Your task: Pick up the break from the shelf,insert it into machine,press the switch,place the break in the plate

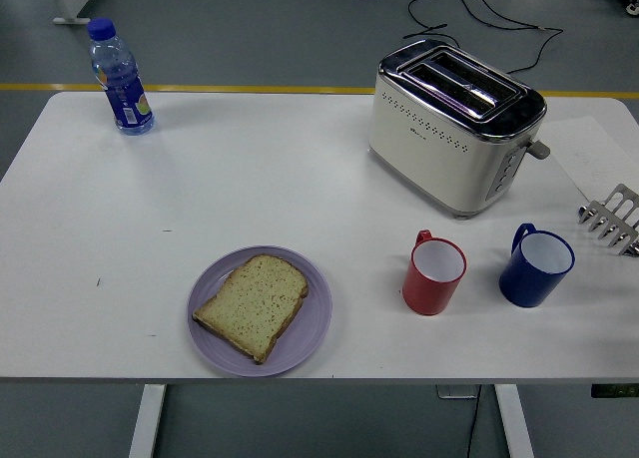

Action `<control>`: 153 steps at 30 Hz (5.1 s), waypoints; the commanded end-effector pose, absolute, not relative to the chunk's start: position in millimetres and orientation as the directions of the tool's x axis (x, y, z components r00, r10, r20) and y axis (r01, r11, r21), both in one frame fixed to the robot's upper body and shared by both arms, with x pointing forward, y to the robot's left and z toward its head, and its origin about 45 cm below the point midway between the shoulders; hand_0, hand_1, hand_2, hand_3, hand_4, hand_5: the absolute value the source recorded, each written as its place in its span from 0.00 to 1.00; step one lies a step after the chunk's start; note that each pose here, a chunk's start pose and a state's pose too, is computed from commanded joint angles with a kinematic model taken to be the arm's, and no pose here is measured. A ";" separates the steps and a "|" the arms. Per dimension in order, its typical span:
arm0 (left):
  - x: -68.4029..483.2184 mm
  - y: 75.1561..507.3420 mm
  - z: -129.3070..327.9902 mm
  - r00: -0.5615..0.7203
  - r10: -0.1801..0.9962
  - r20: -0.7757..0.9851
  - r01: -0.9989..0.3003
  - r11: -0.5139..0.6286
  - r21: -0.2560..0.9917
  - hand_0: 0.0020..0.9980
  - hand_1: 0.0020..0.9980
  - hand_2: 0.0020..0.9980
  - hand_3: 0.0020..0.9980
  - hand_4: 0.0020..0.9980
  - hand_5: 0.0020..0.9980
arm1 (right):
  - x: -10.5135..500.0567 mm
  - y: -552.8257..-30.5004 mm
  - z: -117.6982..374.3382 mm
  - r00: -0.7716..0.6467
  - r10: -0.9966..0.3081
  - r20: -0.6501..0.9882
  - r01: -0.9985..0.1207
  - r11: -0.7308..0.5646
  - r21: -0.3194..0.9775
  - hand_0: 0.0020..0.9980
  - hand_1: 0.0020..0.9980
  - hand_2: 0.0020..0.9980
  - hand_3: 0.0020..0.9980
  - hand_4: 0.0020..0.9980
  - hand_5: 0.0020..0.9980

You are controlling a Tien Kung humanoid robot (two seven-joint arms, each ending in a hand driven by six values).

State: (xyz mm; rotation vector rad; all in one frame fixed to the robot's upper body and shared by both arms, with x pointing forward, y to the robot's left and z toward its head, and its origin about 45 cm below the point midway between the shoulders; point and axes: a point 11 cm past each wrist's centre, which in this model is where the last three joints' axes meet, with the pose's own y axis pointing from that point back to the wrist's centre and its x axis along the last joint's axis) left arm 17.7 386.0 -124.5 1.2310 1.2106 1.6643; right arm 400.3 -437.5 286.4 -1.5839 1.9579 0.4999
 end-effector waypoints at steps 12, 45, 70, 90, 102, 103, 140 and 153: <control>17.5 386.4 -124.4 -0.275 0.921 0.277 -0.018 -0.293 0.956 0.69 0.66 0.72 0.73 0.49 1.00 | 381.3 -461.1 256.6 -0.221 -0.699 -0.680 -0.949 0.316 -0.016 0.77 0.71 0.73 0.65 0.44 0.23; 12.9 387.0 -124.5 -0.264 0.922 0.282 -0.007 -0.295 0.956 0.69 0.67 0.72 0.73 0.48 1.00 | 362.7 -476.9 232.8 -0.295 -0.620 -0.727 -0.929 0.363 0.067 0.75 0.70 0.72 0.65 0.42 0.25; 16.0 385.3 -124.7 -0.264 0.924 0.278 -0.008 -0.291 0.957 0.69 0.67 0.72 0.73 0.47 1.00 | 360.8 -481.3 228.2 -0.319 -0.590 -0.742 -0.917 0.389 0.084 0.75 0.70 0.72 0.64 0.41 0.25; 17.6 385.1 -124.6 -0.262 0.925 0.276 -0.012 -0.289 0.957 0.69 0.67 0.72 0.73 0.47 1.00 | 354.6 -489.5 213.4 -0.371 -0.569 -0.734 -0.897 0.423 0.126 0.75 0.70 0.71 0.64 0.41 0.24; 17.0 384.8 -124.7 -0.259 0.926 0.276 -0.008 -0.288 0.958 0.69 0.67 0.72 0.73 0.47 1.00 | 346.6 -495.4 201.0 -0.397 -0.551 -0.734 -0.885 0.443 0.147 0.75 0.69 0.71 0.63 0.40 0.23; 16.7 385.0 -124.7 -0.258 0.926 0.277 -0.007 -0.288 0.958 0.69 0.67 0.72 0.73 0.47 1.00 | 346.3 -495.3 200.2 -0.397 -0.550 -0.734 -0.885 0.442 0.147 0.75 0.69 0.71 0.63 0.40 0.23; 15.3 385.4 -124.7 -0.255 0.926 0.278 -0.004 -0.289 0.957 0.69 0.66 0.72 0.73 0.47 1.00 | 340.3 -499.9 194.8 -0.406 -0.532 -0.743 -0.878 0.454 0.155 0.75 0.69 0.71 0.63 0.40 0.23; 16.6 384.9 -124.7 -0.253 0.927 0.277 -0.006 -0.288 0.958 0.69 0.67 0.72 0.73 0.47 1.00 | 339.6 -501.4 194.5 -0.409 -0.517 -0.752 -0.873 0.461 0.158 0.74 0.69 0.71 0.63 0.40 0.23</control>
